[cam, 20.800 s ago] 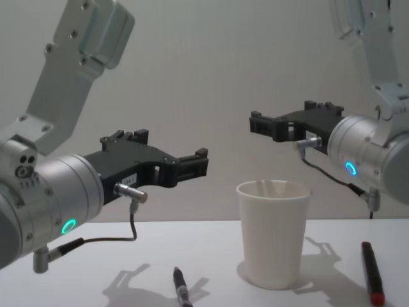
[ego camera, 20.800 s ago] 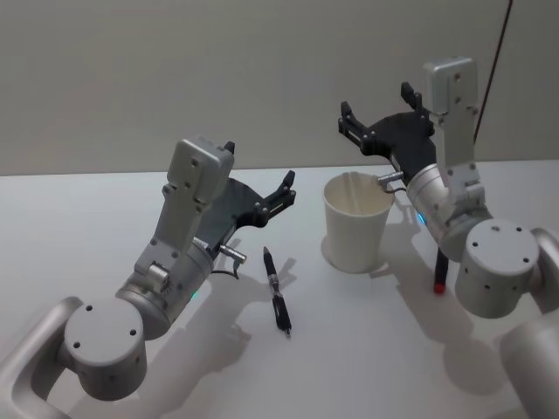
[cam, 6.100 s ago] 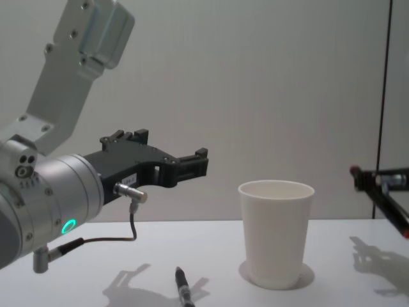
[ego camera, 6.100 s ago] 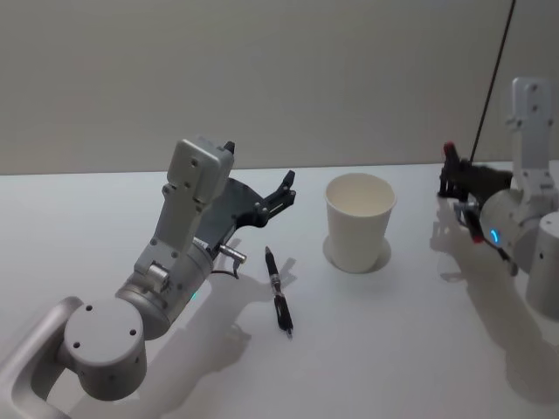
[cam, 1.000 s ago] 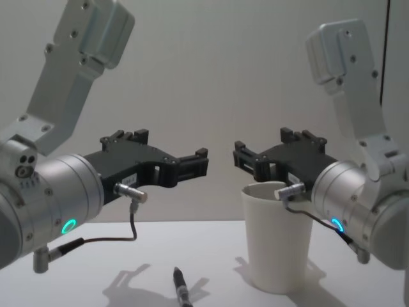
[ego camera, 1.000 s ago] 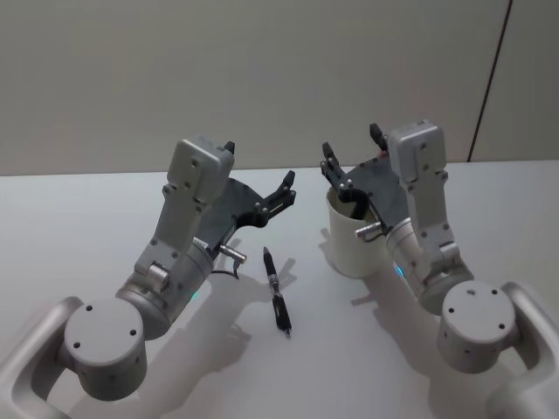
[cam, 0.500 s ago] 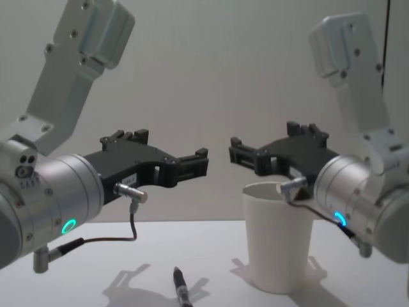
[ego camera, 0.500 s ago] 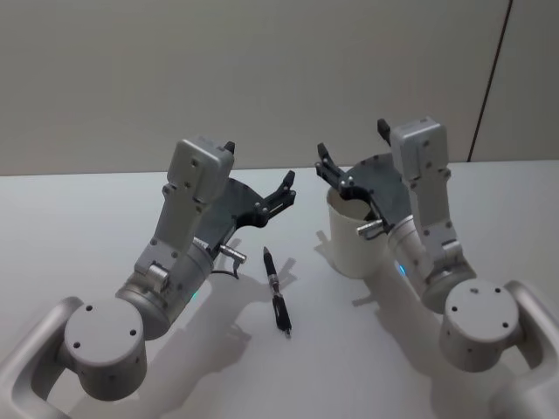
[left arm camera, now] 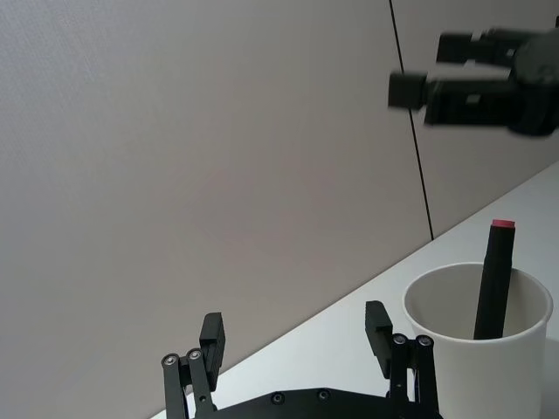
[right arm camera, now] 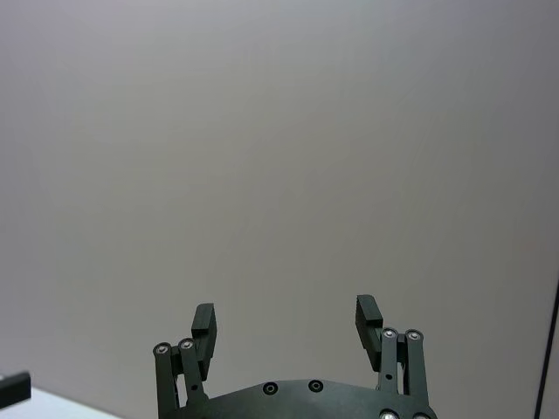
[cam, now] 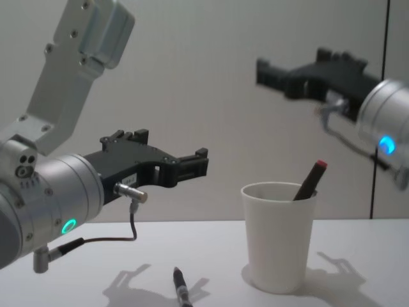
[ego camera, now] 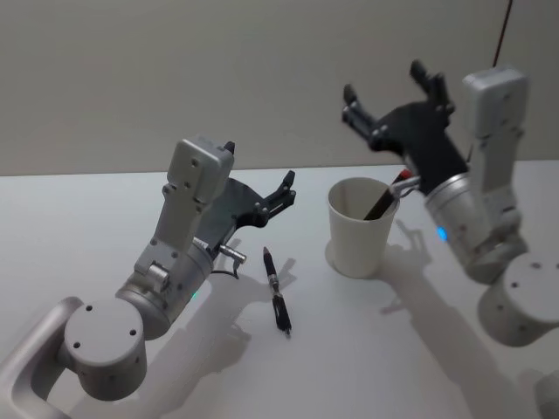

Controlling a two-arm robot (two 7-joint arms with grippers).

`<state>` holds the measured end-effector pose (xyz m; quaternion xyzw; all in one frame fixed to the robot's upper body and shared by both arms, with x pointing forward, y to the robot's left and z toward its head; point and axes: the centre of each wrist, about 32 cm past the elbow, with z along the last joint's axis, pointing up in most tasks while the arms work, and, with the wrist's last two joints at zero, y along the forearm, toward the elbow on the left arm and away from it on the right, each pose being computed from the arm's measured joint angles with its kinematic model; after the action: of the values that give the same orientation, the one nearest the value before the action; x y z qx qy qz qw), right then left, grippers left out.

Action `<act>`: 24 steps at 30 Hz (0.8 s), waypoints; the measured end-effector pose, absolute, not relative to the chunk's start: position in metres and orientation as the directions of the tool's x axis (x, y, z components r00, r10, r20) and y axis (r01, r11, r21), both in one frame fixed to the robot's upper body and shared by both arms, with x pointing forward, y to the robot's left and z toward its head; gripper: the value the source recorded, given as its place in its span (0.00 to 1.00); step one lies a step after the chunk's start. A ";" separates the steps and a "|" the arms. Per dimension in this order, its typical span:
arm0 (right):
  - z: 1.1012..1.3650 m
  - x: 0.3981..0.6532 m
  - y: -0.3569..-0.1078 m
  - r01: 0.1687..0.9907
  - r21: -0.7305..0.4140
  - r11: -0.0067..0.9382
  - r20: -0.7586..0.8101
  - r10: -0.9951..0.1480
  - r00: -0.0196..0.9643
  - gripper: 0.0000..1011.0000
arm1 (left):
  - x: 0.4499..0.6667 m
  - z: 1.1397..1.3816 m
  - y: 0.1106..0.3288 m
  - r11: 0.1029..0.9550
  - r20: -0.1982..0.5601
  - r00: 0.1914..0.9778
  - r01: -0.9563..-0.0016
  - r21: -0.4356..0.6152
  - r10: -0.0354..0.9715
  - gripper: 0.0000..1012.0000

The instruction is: Place the pen into the pen holder.

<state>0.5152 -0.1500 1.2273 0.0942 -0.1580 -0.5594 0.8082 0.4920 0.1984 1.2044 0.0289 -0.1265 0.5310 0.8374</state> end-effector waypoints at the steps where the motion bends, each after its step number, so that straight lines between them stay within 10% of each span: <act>1: 1.230 0.515 -0.152 0.872 0.336 0.356 0.148 -0.934 0.324 0.99 | 0.492 1.204 0.198 0.434 0.242 0.404 -0.897 -0.086 0.882 0.99; 24: 1.256 0.503 -0.212 0.894 0.311 0.322 0.173 -0.944 0.280 0.99 | 0.492 1.204 0.198 0.434 0.242 0.404 -0.897 -0.086 0.882 0.99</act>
<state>0.5035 -0.2119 1.2563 0.0763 -0.1639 -0.5771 0.7964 0.4920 0.1984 1.2044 0.0289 -0.1264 0.5311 0.8374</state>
